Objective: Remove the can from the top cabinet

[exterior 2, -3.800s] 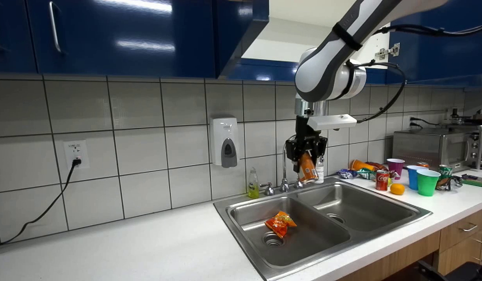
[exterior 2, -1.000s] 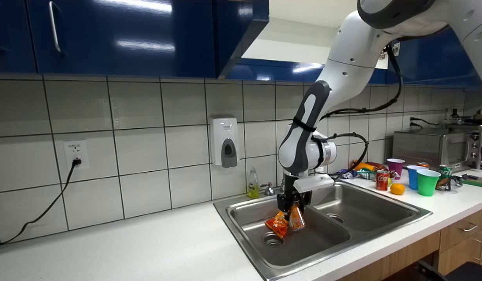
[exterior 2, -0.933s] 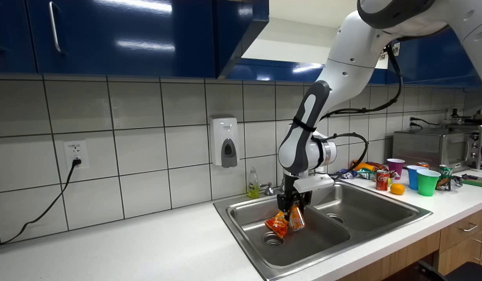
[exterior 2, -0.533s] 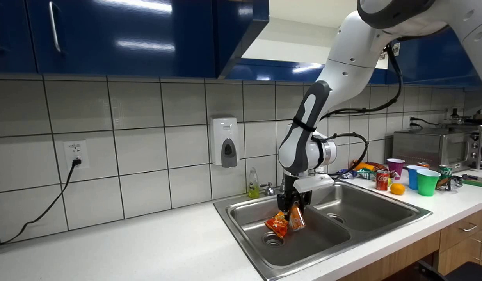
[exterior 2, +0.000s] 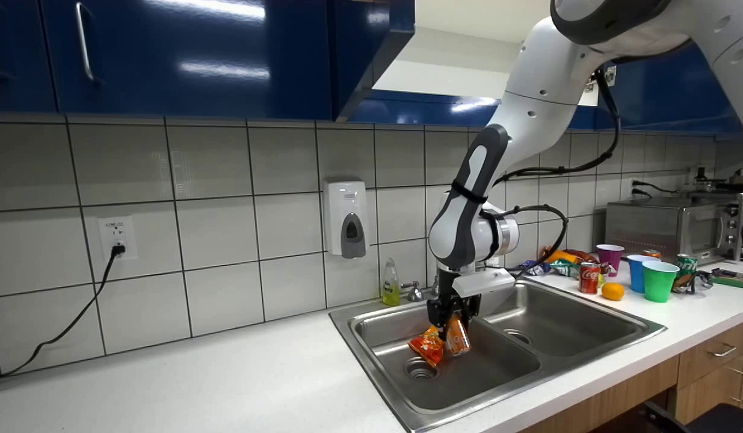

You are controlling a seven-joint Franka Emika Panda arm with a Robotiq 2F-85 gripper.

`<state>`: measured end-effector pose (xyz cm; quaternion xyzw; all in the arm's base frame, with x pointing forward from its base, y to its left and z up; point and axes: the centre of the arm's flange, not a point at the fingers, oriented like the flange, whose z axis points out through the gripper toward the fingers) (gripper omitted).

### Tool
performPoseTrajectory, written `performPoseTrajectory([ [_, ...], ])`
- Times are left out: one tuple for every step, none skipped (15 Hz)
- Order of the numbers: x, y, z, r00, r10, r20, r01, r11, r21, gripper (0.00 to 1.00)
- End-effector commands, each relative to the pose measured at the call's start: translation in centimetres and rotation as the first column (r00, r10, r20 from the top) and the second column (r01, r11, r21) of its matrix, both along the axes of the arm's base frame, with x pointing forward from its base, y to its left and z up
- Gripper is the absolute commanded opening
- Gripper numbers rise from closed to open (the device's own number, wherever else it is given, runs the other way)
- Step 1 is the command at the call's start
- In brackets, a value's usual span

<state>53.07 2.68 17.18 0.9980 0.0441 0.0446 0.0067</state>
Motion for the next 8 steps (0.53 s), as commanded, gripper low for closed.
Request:
performPoseTrajectory([
  [0.2, 0.1, -0.3, 1.0, -0.001, 0.018, 0.002, 1.0, -0.01, 0.39],
  [0.2, 0.1, -0.5, 1.0, -0.001, 0.024, 0.001, 1.0, -0.011, 0.39],
  [0.2, 0.1, -0.8, 1.0, 0.003, 0.028, -0.002, 1.0, -0.014, 0.39],
  [0.3, 0.1, -1.0, 0.999, 0.007, 0.034, -0.006, 1.0, -0.016, 0.39],
  [0.3, 0.1, -1.2, 0.999, 0.009, 0.04, -0.008, 1.0, -0.021, 0.39],
  [0.3, 0.1, -1.5, 0.999, 0.013, 0.048, -0.012, 1.0, -0.026, 0.39],
  [0.3, 0.1, -1.8, 0.998, 0.025, 0.055, -0.023, 0.999, -0.03, 0.39],
  [0.3, 0.1, -2.1, 0.998, 0.024, 0.065, -0.021, 0.999, -0.033, 0.39],
])
